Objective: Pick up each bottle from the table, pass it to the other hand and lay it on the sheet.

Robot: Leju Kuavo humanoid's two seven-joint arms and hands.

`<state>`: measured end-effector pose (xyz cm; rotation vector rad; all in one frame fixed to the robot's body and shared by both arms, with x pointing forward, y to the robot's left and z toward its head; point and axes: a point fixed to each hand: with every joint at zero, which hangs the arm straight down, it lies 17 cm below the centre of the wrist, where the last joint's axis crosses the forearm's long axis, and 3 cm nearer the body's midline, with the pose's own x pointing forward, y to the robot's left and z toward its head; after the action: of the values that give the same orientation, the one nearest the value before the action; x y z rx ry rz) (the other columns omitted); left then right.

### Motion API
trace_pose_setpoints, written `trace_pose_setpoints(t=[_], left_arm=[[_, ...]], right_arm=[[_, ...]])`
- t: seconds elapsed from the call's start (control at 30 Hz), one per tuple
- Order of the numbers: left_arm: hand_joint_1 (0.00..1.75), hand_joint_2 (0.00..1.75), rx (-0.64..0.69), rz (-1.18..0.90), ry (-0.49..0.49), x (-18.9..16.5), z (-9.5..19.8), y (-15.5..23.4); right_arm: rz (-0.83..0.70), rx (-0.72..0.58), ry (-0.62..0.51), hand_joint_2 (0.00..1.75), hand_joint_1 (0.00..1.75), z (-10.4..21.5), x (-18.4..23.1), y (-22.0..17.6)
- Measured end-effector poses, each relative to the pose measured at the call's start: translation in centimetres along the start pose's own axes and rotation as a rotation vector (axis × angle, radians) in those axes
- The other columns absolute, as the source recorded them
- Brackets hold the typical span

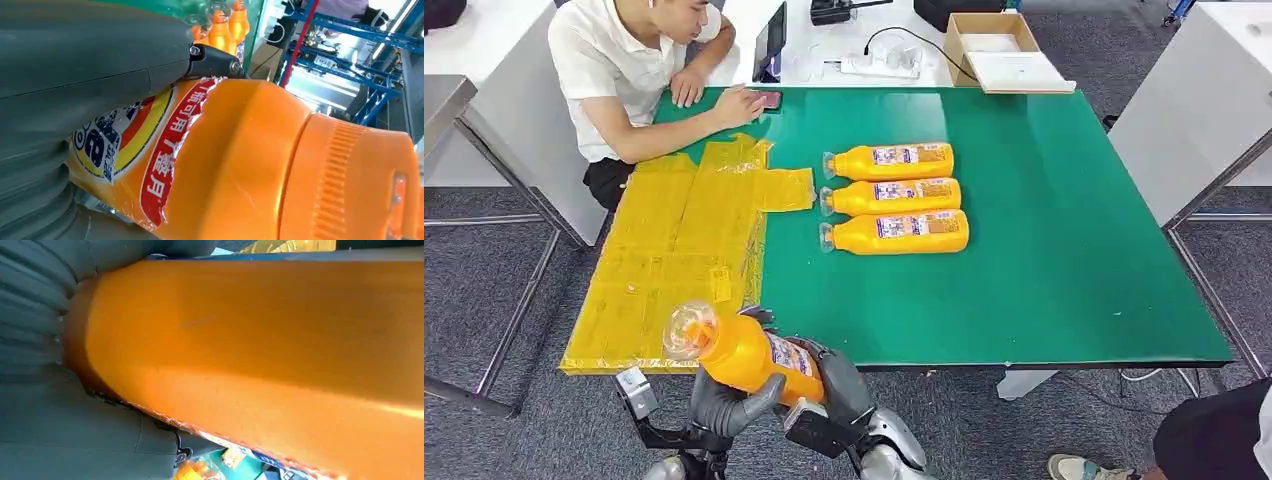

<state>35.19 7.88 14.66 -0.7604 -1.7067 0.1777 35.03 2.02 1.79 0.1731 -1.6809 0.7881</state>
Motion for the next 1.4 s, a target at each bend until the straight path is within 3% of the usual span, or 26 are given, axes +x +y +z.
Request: trace_pose_setpoints(t=[0.03,0.13,0.17,0.2,0.27,0.3,0.4,0.63,0.8,0.9,1.1,1.4], left_arm=[[1.75,1.75,0.001,0.0,0.0,0.0,0.0,0.0],[1.75,1.75,0.004,0.011,0.008,-0.2,0.0,0.2],[1.75,1.75,0.002,0.019,0.015,-0.2,0.0,0.2],[1.75,1.75,0.005,0.031,0.02,-0.3,0.0,0.3],[1.75,1.75,0.007,0.051,0.025,-0.3,0.0,0.6],[1.75,1.75,0.006,0.068,0.027,-0.2,0.0,0.6],[1.75,1.75,0.004,0.072,0.031,-0.1,-0.3,0.8],[1.75,1.75,0.05,-0.134,0.074,-1.2,-0.6,2.6],[1.75,1.75,0.137,-0.345,0.083,-0.7,-1.0,6.2],[1.75,1.75,0.179,-0.536,0.066,0.8,-1.3,9.6],[1.75,1.75,0.266,-0.678,0.025,4.6,-1.5,14.9],[1.75,1.75,0.292,-1.282,-0.087,9.4,-4.8,16.0]], right_arm=[[0.0,0.0,0.002,1.75,1.73,0.0,0.0,0.0],[0.008,0.003,0.005,1.75,1.43,0.0,-0.2,0.1],[0.014,0.002,0.007,1.75,0.89,0.1,-0.3,0.1],[0.017,0.003,0.009,1.75,0.0,0.1,-0.4,0.1],[0.017,0.009,0.013,1.75,0.0,0.1,-0.5,0.4],[0.019,0.011,0.014,0.0,0.0,0.2,-0.5,0.5],[0.03,0.01,0.013,0.0,0.0,0.4,-0.6,0.8],[0.03,-0.032,-0.022,0.0,0.0,0.9,0.7,1.1],[0.019,-0.122,-0.081,0.0,0.0,1.8,2.2,-0.3],[0.046,-0.233,-0.1,0.0,0.0,3.2,2.6,-2.8],[0.086,-0.361,-0.082,0.0,0.0,5.6,2.0,-6.7],[0.062,-0.401,-0.118,0.0,0.0,5.8,3.0,-7.7]])
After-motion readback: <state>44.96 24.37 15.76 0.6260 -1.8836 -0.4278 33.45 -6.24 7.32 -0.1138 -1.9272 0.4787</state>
